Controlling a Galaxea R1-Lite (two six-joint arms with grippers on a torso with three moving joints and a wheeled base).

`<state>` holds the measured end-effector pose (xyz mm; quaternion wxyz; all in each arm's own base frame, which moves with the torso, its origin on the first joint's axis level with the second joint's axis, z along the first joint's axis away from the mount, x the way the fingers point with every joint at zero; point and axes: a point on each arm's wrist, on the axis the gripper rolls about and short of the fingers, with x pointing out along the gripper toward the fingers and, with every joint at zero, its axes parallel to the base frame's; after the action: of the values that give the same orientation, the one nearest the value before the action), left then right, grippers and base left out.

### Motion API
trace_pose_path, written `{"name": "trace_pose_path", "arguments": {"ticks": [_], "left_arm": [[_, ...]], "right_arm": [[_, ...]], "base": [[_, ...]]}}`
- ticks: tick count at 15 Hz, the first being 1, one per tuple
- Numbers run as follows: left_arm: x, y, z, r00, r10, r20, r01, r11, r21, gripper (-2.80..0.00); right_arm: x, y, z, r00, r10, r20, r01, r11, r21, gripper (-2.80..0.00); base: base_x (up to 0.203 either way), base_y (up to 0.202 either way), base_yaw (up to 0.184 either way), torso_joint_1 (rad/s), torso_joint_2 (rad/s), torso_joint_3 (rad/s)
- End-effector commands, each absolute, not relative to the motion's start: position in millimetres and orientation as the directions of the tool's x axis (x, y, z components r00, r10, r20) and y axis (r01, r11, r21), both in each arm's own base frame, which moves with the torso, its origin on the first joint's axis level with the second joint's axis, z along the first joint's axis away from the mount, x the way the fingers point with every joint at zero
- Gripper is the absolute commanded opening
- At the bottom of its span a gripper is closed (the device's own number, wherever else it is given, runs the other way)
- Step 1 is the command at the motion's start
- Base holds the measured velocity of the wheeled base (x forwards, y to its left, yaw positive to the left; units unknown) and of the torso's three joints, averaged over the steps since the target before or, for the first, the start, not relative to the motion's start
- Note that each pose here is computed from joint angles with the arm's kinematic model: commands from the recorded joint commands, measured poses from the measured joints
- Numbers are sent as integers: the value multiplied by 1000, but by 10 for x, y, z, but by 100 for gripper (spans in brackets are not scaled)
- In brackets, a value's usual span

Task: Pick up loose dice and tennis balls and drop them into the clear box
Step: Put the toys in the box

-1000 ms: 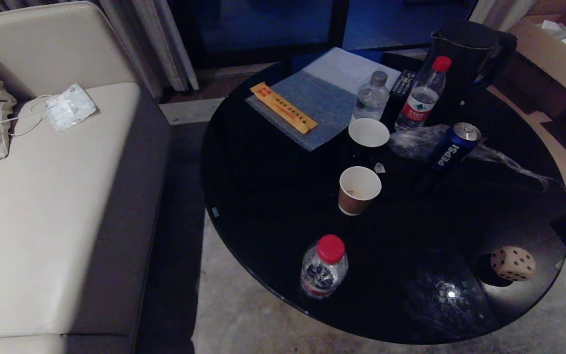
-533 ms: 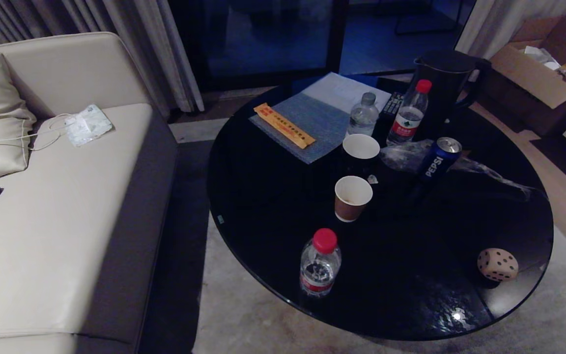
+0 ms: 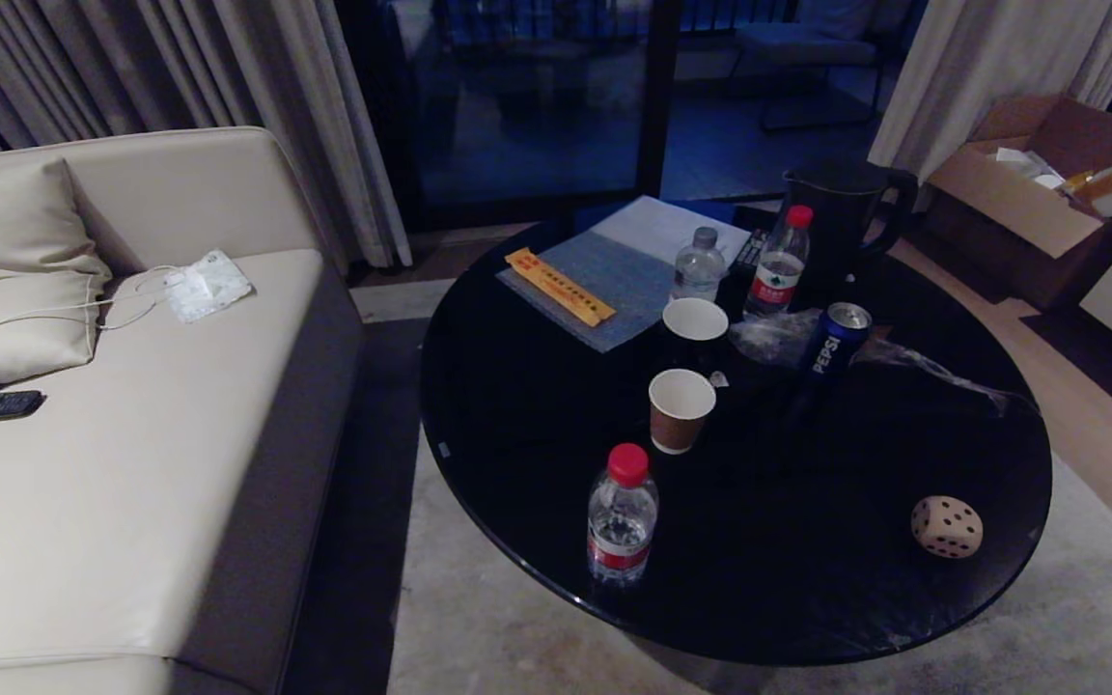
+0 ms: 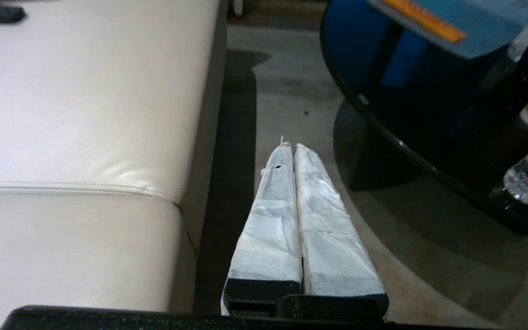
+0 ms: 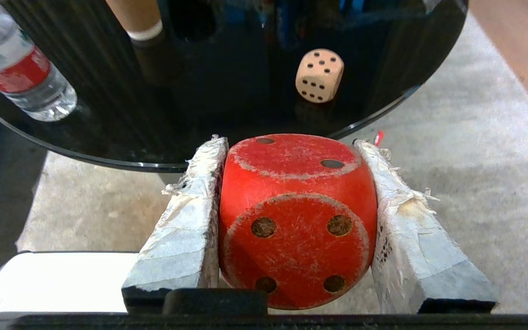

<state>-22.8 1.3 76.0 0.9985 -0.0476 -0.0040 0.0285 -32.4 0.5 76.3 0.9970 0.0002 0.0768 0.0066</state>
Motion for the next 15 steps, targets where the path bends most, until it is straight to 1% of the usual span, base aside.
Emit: {"name": "trace_pose_path", "arguments": {"ticks": [1,15], "left_arm": [[-228,13,761,998,58,6,-57,994,-97,-280],[-228,13,761,998,59,5,-59,993,-98,-280]], "right_arm": [[-323,5,762,988,14,-157,-14,1000,1,-280],[-323,4,763,988,12,-156,-12,1000,2,-280]], "base": [[0,0,0,2,-2,210],[0,0,0,2,1,203]]}}
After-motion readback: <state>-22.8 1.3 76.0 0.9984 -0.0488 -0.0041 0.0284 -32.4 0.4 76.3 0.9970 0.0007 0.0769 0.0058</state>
